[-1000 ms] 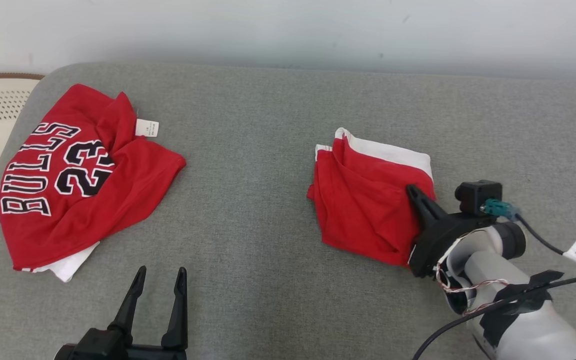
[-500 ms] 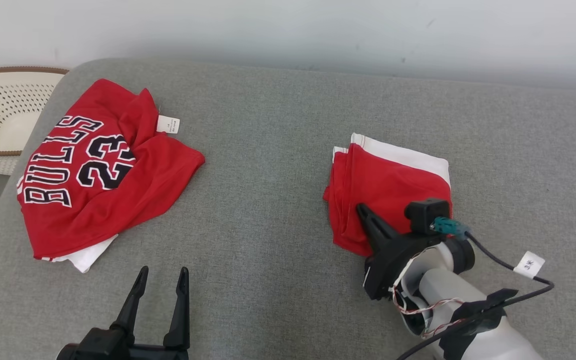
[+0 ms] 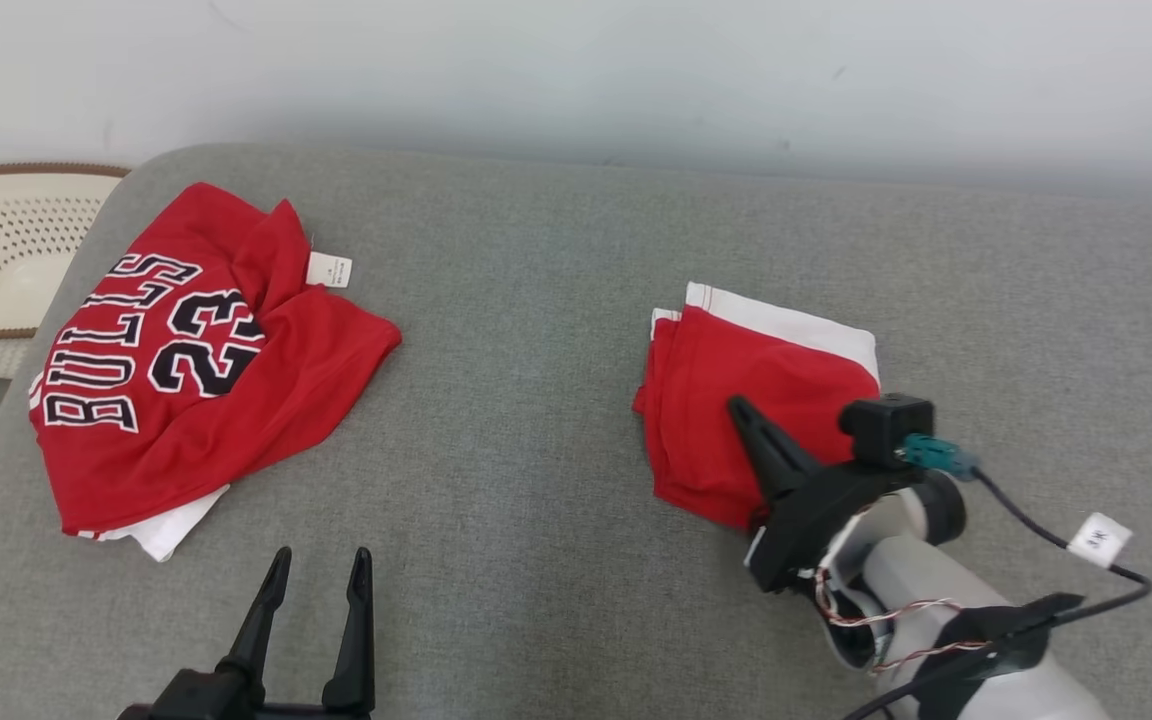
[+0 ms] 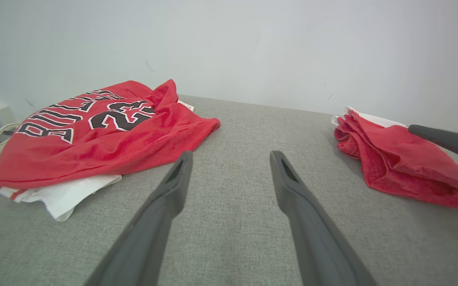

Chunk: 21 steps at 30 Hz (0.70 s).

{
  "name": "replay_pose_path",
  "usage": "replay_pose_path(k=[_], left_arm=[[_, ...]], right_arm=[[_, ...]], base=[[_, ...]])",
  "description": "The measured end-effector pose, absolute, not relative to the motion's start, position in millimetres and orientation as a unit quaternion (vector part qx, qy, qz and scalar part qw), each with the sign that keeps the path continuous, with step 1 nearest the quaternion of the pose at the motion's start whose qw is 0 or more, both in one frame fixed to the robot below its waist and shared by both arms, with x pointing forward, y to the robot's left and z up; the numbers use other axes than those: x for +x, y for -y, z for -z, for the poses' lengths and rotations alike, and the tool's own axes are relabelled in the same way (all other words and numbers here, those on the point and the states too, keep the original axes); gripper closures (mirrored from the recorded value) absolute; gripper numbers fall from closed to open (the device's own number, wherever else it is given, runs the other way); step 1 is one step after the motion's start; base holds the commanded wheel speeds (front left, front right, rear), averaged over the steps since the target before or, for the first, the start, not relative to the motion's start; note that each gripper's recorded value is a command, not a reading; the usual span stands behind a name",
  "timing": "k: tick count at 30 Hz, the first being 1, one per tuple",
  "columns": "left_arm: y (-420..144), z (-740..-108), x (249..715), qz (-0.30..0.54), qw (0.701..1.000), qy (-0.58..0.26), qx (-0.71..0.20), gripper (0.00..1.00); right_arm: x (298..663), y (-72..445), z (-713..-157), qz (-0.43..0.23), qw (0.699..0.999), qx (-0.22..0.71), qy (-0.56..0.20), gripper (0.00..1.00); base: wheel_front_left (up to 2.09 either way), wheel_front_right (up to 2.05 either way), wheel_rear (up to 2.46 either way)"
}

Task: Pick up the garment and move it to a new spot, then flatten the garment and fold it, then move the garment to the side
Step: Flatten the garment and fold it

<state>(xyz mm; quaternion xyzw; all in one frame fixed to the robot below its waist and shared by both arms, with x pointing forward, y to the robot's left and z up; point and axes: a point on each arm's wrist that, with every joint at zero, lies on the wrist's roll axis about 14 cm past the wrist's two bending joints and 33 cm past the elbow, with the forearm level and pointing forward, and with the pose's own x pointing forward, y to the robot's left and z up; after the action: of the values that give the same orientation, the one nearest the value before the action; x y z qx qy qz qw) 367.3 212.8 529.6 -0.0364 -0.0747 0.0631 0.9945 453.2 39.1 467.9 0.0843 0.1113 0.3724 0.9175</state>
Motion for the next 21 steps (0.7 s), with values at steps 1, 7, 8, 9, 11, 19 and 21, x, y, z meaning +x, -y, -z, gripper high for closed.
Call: replay_pose_path(k=[1,7,8,9,11,19,21], left_arm=[[-212.0,-529.3,366.6,-0.062,0.995,0.074,-0.037,0.0],[-207.8,-532.0,366.4,-0.056,0.995,0.079,-0.038,0.0],[-207.3,-532.0,366.0,-0.056,0.995,0.079,-0.038,0.0],[-206.6,-532.6,365.9,-0.055,0.995,0.08,-0.038,0.0],[-205.6,-535.2,366.5,-0.053,0.994,0.084,-0.037,0.0],[-207.1,-540.3,367.5,-0.054,0.994,0.093,-0.029,0.0],[-209.5,-539.6,367.9,-0.057,0.994,0.092,-0.026,0.0]], right_arm=[[455.5,-32.8,-469.7,-0.366,0.921,0.084,-0.108,1.0],[474.9,18.6,-483.1,-0.309,0.945,0.074,-0.084,0.0],[476.7,26.6,-484.1,-0.299,0.948,0.073,-0.083,0.0],[479.0,34.8,-486.4,-0.289,0.951,0.074,-0.08,0.0],[483.0,52.2,-489.0,-0.27,0.958,0.069,-0.076,0.0],[488.2,88.0,-479.1,-0.221,0.965,0.074,-0.119,0.0],[488.5,88.8,-474.2,-0.219,0.963,0.077,-0.134,0.0]], base=[[0.0,0.0,0.0],[0.0,0.0,0.0],[0.0,0.0,0.0],[0.0,0.0,0.0],[0.0,0.0,0.0],[0.0,0.0,0.0],[0.0,0.0,0.0]])
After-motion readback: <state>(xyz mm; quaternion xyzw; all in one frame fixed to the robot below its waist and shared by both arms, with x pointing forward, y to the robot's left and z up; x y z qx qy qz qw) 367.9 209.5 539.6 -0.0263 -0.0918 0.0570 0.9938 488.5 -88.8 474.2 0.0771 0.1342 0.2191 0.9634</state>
